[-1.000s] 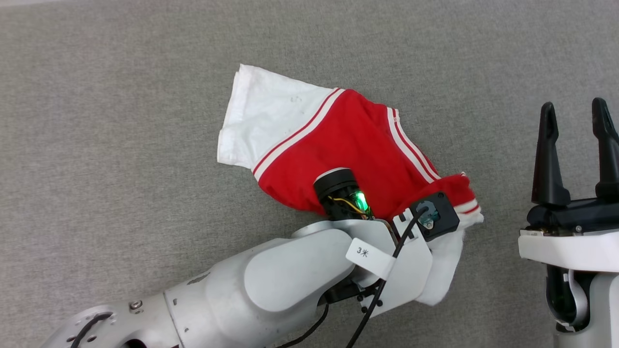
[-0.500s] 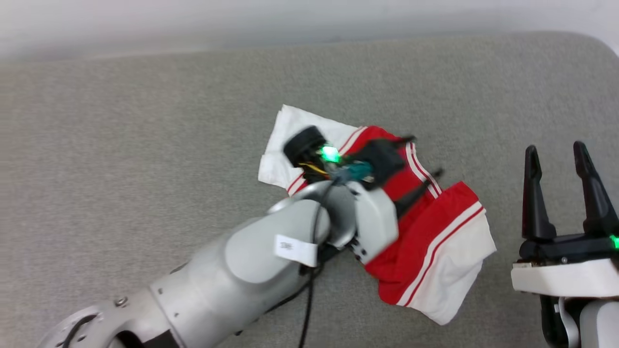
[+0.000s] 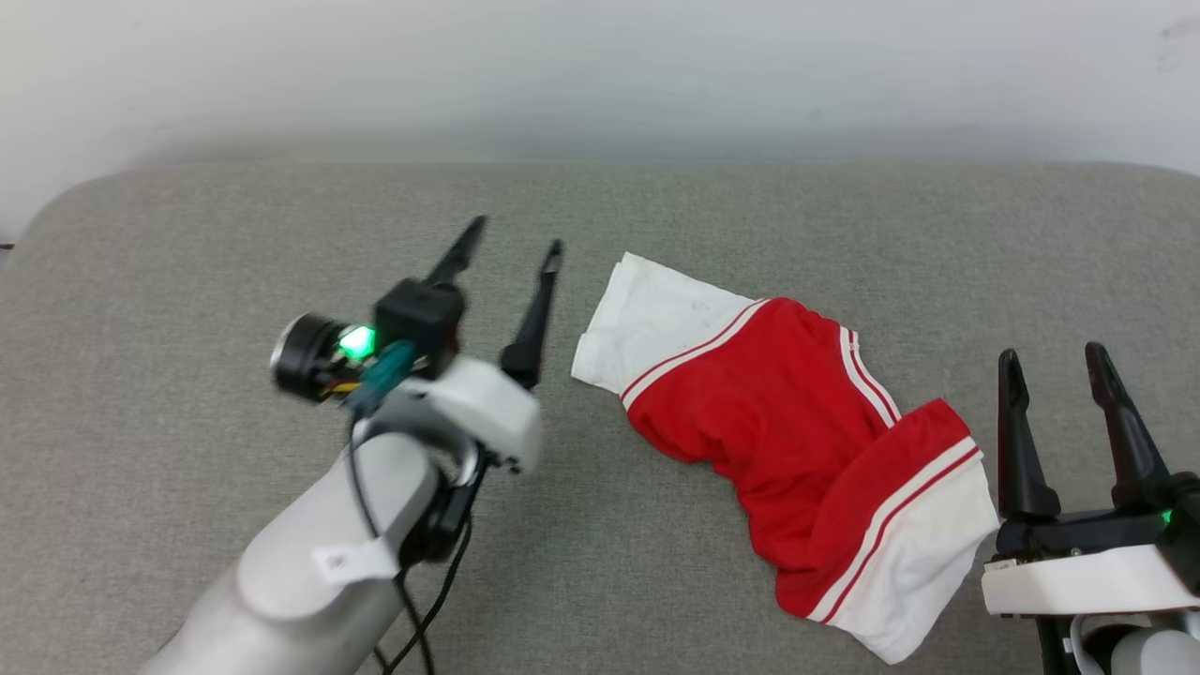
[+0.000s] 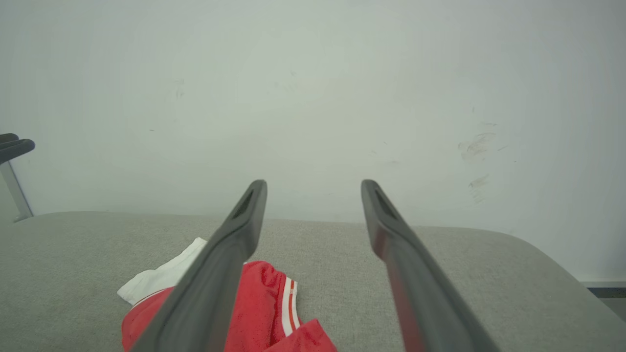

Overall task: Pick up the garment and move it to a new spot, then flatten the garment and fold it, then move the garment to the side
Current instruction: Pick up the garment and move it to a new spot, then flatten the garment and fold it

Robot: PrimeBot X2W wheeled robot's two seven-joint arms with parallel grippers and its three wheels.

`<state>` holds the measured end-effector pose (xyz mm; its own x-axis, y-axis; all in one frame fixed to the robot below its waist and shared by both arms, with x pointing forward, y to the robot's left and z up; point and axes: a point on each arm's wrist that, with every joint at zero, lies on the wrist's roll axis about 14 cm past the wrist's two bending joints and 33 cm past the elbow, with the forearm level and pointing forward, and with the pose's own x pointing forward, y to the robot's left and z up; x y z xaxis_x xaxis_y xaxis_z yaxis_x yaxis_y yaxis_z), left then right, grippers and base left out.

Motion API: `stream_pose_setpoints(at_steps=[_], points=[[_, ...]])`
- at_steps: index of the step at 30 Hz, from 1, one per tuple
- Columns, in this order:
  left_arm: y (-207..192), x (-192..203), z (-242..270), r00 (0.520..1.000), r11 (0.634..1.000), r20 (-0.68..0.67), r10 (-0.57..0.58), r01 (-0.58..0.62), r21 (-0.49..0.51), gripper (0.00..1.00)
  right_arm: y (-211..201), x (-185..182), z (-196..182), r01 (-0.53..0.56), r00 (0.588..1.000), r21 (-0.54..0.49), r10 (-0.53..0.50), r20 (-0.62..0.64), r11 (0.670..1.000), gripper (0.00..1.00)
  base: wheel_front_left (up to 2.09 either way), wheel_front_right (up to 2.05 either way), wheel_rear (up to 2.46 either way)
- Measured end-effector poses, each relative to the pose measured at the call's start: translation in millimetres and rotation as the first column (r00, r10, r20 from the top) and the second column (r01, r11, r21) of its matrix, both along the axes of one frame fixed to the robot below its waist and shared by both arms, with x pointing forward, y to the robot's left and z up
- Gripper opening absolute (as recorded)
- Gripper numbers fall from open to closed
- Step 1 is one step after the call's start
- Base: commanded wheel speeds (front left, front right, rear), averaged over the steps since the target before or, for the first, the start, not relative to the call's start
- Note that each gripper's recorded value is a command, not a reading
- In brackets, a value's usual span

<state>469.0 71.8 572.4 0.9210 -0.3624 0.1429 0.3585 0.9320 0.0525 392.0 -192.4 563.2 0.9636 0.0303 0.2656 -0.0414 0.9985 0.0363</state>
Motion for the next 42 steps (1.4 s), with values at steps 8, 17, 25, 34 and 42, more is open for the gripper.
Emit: stream_pose_setpoints(at_steps=[8,17,25,34,42], points=[[80.5,-35.9,-2.4,0.961,0.963,0.055,0.270,-0.270,-0.010,1.00,7.9,-4.5,-6.8,-0.024,0.999,0.005,0.024,-0.023,1.000,1.00,0.00,0.00,0.00],[125.6,-82.1,-11.7,0.909,0.912,0.082,0.408,-0.410,0.009,1.00,12.3,-13.2,-16.6,-0.037,0.998,0.008,0.037,-0.055,0.999,1.00,0.00,0.00,0.00],[125.1,-109.8,-29.5,0.909,0.909,0.059,0.414,-0.416,0.038,1.00,12.9,-22.9,-26.9,-0.039,0.995,0.011,0.040,-0.088,0.999,1.00,0.00,0.00,0.00],[118.3,-120.9,-46.2,0.919,0.917,0.023,0.392,-0.393,0.065,1.00,10.8,-28.9,-36.5,-0.034,0.992,0.019,0.036,-0.118,0.999,1.00,0.00,0.00,0.00],[121.5,-125.9,-53.1,0.916,0.914,0.007,0.400,-0.400,0.075,1.00,9.2,-33.5,-44.8,-0.028,0.989,0.027,0.032,-0.143,0.999,1.00,0.00,0.00,0.00]])
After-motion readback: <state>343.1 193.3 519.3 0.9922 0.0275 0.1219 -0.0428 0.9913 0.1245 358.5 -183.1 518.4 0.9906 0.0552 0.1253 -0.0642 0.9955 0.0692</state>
